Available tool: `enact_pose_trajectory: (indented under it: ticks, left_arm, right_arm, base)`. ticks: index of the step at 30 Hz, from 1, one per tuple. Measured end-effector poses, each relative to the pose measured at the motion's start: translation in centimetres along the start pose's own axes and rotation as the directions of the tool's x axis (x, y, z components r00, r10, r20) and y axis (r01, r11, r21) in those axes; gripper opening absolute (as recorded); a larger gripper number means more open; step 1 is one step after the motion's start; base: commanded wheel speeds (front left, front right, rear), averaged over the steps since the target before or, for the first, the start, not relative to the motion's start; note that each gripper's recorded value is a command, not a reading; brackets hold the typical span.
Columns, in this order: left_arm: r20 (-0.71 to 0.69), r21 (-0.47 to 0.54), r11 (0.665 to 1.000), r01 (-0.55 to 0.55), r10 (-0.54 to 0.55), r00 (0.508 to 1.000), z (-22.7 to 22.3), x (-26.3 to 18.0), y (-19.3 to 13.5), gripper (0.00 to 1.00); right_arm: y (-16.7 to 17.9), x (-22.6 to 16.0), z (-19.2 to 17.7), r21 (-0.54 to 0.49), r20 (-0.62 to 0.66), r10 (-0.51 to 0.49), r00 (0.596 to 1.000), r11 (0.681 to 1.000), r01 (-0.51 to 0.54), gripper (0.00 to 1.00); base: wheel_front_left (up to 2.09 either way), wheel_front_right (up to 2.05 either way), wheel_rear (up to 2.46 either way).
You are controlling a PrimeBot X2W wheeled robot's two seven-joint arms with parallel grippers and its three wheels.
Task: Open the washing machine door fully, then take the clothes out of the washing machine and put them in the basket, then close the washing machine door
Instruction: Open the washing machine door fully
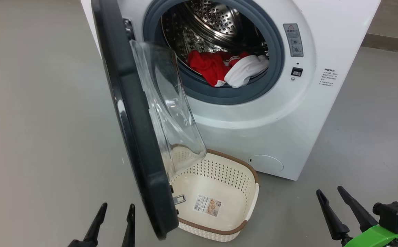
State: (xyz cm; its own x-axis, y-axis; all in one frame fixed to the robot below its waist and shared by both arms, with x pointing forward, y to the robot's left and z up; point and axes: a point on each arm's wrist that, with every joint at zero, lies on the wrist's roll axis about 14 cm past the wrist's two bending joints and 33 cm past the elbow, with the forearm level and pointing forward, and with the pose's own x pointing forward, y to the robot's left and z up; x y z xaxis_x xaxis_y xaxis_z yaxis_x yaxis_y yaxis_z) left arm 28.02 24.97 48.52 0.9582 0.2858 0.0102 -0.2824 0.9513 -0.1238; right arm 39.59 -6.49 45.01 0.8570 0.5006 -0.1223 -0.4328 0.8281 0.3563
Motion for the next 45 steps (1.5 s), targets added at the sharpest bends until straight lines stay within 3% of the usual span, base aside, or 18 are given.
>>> enact_pose_trajectory:
  ticks: [25, 26, 28, 29, 33, 36, 40, 45]
  left_arm:
    - [0.0, -0.006, 1.0, -0.001, 0.001, 1.0, 0.0, 0.2, 0.0, 1.0]
    - [0.005, -0.017, 1.0, -0.007, 0.007, 1.0, 0.2, 0.2, 0.1, 0.93]
    - [0.025, -0.042, 0.999, -0.031, 0.032, 0.999, 0.8, 0.3, 0.7, 0.37]
    - [0.041, -0.059, 0.997, -0.048, 0.05, 0.998, 1.3, 0.4, 1.2, 0.0]
    - [0.176, -0.118, 0.988, -0.1, 0.12, 0.977, 5.8, 1.0, 3.0, 0.0]
    - [0.311, -0.149, 0.986, -0.073, 0.116, 0.943, 10.3, 1.3, 2.9, 0.0]
    - [0.413, -0.161, 0.987, -0.012, 0.079, 0.907, 13.7, 0.8, 1.5, 0.0]
    - [0.507, -0.155, 0.976, 0.154, -0.055, 0.86, 16.9, -0.2, -3.4, 0.0]
  right_arm:
    - [-1.4, -1.3, 0.2, -0.066, 0.044, -0.08, 0.996, 0.994, 0.083, 1.0]
    - [-1.4, -1.3, 0.2, -0.069, 0.044, -0.081, 0.996, 0.994, 0.084, 1.0]
    - [-1.5, -1.3, 0.3, -0.07, 0.046, -0.083, 0.996, 0.994, 0.086, 1.0]
    - [-1.5, -1.3, 0.3, -0.07, 0.047, -0.084, 0.995, 0.994, 0.087, 1.0]
    - [-1.8, -1.3, 0.6, -0.072, 0.056, -0.091, 0.994, 0.993, 0.095, 1.0]
    - [-1.7, -1.5, 0.4, -0.076, 0.051, -0.092, 0.994, 0.992, 0.096, 1.0]
    - [-1.6, -1.6, 0.4, -0.074, 0.053, -0.093, 0.994, 0.993, 0.097, 1.0]
    - [-1.6, -1.8, 0.7, -0.074, 0.065, -0.095, 0.993, 0.992, 0.1, 1.0]
  base:
    - [0.0, 0.0, 0.0]
    - [0.0, 0.0, 0.0]
    - [0.0, 0.0, 0.0]
    - [0.0, 0.0, 0.0]
    - [0.0, 0.0, 0.0]
    - [0.0, 0.0, 0.0]
    - [0.0, 0.0, 0.0]
    - [0.0, 0.0, 0.0]
